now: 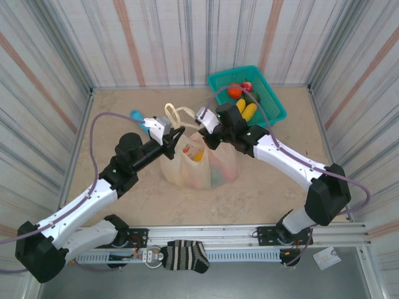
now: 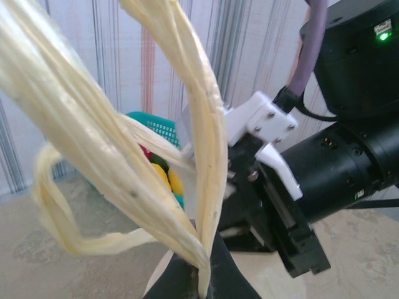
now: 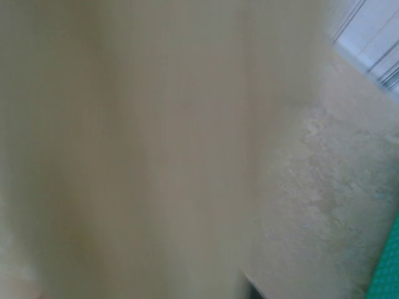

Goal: Place the fake fruits into the plastic bag and tie a complex knot

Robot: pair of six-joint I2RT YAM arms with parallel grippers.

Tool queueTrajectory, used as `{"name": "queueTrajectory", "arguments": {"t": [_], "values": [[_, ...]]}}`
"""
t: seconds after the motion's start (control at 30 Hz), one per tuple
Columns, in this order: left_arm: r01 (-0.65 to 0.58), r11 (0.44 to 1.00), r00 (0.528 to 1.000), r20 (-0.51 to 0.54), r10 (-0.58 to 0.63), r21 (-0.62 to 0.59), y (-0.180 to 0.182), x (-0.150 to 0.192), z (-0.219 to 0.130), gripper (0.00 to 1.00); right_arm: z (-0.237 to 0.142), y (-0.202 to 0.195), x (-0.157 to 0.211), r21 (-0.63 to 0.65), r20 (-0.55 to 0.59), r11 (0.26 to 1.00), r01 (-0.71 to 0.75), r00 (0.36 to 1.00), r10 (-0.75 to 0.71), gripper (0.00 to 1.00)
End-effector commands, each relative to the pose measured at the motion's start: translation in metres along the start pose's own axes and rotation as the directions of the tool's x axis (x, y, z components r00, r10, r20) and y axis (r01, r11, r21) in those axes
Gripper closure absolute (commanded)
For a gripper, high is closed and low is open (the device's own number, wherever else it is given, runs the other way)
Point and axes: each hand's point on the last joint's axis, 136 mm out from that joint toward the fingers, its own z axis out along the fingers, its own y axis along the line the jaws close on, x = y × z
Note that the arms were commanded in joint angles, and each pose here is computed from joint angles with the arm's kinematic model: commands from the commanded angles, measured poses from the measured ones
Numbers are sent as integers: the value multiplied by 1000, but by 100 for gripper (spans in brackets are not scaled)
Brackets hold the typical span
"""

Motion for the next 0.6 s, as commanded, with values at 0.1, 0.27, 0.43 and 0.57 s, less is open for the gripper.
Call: {"name": "queueTrajectory", "arguments": {"t": [0.1,0.27,0.43,0.57], "values": [[39,985,999,-28,-45,-167,33,7,-1,100,-66,-2,-45,-144,287,988,-61,952,101,100],[131,978,983,-109,-150,-164,42,18,24,100,-84,12,-38,-211,398,977,8,914,79,100],[150,984,978,-134,-162,-94,27,-2,46,100,-58,24,-16,-205,226,977,57,974,-9,100],[196,976,969,-133,-208,-99,22,-14,52,100,-42,28,-12,-154,160,981,117,983,-92,93]]}}
